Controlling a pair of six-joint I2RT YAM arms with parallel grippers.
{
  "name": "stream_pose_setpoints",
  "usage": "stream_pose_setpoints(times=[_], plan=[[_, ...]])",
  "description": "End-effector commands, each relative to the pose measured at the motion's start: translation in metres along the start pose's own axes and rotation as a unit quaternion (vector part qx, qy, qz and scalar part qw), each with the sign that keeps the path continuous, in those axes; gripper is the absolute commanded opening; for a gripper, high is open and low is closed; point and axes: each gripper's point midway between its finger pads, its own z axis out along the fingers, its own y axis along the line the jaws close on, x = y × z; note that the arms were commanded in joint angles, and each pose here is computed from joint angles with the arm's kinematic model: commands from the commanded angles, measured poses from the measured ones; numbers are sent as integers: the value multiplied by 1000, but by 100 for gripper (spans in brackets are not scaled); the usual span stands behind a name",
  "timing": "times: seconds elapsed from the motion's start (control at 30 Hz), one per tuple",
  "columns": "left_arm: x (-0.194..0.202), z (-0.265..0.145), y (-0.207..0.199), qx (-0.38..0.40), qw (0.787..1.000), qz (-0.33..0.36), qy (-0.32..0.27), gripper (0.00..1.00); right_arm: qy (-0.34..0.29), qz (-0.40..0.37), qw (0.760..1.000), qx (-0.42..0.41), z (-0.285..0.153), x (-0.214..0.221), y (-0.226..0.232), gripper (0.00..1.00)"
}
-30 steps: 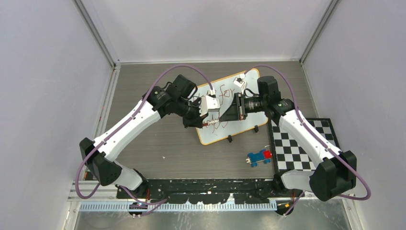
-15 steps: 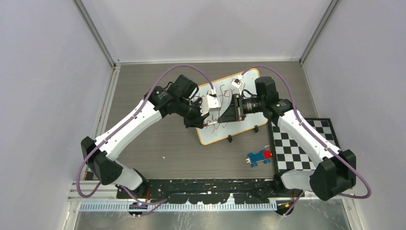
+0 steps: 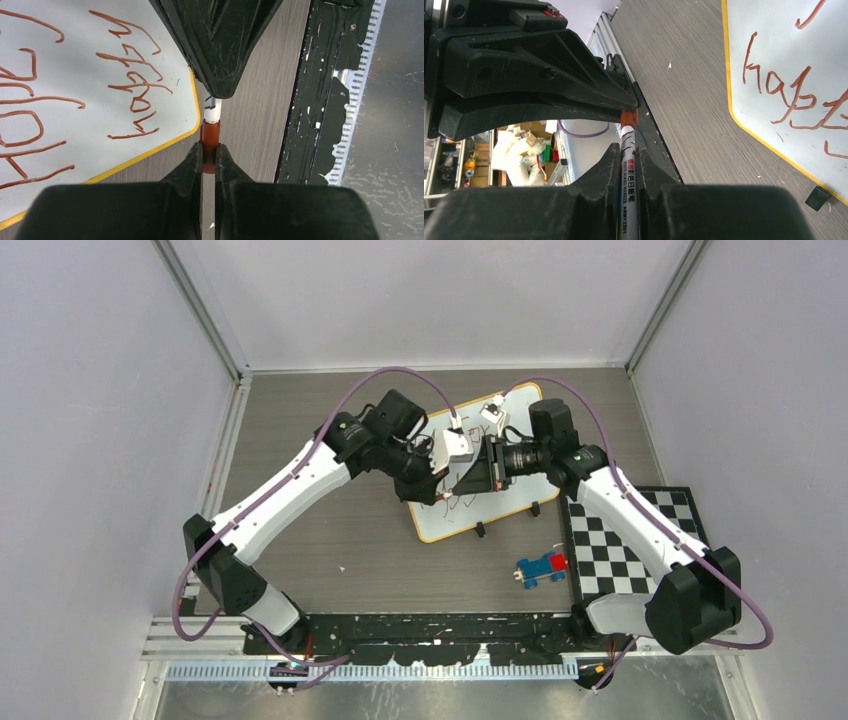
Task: Write a sentence on the whiteboard
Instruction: Close the whiteboard marker at the center of the board.
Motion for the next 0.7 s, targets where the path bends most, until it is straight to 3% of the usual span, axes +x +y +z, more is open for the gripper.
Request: stream_pose_setpoints(times=[0.0, 0.13, 0.3, 0.4, 0.5, 0.67], plan=[[-53, -5, -7, 13, 997, 14, -76, 0, -18, -23, 999, -16, 6, -13, 8, 0], [-60, -12, -5, 5, 997, 11, -79, 3, -23, -32, 999, -19, 3, -17, 12, 0], [-50, -31, 2, -4, 998, 14, -66, 26, -60, -35, 998, -9, -17, -44, 12, 0], [-46, -50, 11, -7, 995, -20, -98, 46, -88, -36, 995, -3, -34, -63, 14, 0], [-46, -69, 21, -1, 987, -63, -150, 56, -111, -44, 993, -9, -42, -76, 23, 0], [-46, -80, 32, -10, 975, -94, -203, 60, -126, -23, 991, -41, -42, -84, 36, 0]])
